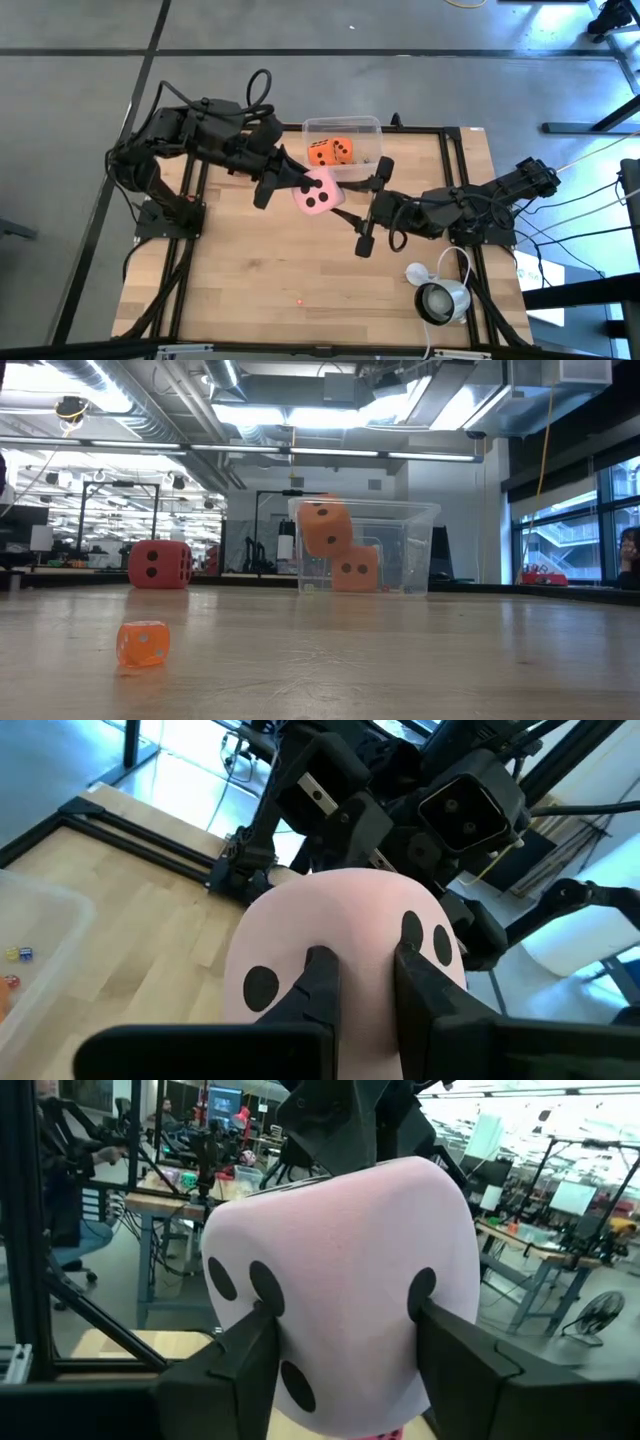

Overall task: Pick & Place Dice
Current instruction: Put the large pink dice into the transparent bin

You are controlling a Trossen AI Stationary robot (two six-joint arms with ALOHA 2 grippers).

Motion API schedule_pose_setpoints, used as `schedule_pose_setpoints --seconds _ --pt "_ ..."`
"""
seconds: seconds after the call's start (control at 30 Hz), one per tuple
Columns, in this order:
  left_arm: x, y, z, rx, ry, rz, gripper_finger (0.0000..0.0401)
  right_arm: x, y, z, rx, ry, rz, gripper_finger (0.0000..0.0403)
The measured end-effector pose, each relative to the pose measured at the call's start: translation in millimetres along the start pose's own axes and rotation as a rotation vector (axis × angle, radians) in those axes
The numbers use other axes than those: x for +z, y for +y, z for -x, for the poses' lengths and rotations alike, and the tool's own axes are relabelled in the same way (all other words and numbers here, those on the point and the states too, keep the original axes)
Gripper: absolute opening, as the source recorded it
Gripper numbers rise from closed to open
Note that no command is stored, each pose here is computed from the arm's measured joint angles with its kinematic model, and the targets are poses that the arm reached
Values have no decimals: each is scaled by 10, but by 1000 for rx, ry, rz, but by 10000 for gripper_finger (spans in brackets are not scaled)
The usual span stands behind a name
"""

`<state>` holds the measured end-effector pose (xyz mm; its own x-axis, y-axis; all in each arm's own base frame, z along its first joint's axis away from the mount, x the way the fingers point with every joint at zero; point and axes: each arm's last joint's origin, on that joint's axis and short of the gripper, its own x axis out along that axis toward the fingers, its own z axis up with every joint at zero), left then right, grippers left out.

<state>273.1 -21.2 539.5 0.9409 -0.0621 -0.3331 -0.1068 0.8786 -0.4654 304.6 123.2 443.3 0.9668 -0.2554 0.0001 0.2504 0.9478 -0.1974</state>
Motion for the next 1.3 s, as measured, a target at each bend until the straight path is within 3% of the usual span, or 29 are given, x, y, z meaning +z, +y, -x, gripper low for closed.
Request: schedule_pose_setpoints --seconds 0.43,0.67,0.8,0.93,1.3 --pt "-1 -1 -9 4 -2 8 35 1 4 -3 20 -4 -77 176" --pt "13 -1 -2 26 -30 31 163 0 14 -3 31 -5 -118 169" --pt "13 -2 -1 27 -31 39 214 -1 34 10 44 -5 -124 169" --pt "22 -6 34 24 -42 56 235 6 66 35 54 -6 -124 169" --pt "120 -34 259 20 -171 40 239 20 88 49 74 -17 -169 161"
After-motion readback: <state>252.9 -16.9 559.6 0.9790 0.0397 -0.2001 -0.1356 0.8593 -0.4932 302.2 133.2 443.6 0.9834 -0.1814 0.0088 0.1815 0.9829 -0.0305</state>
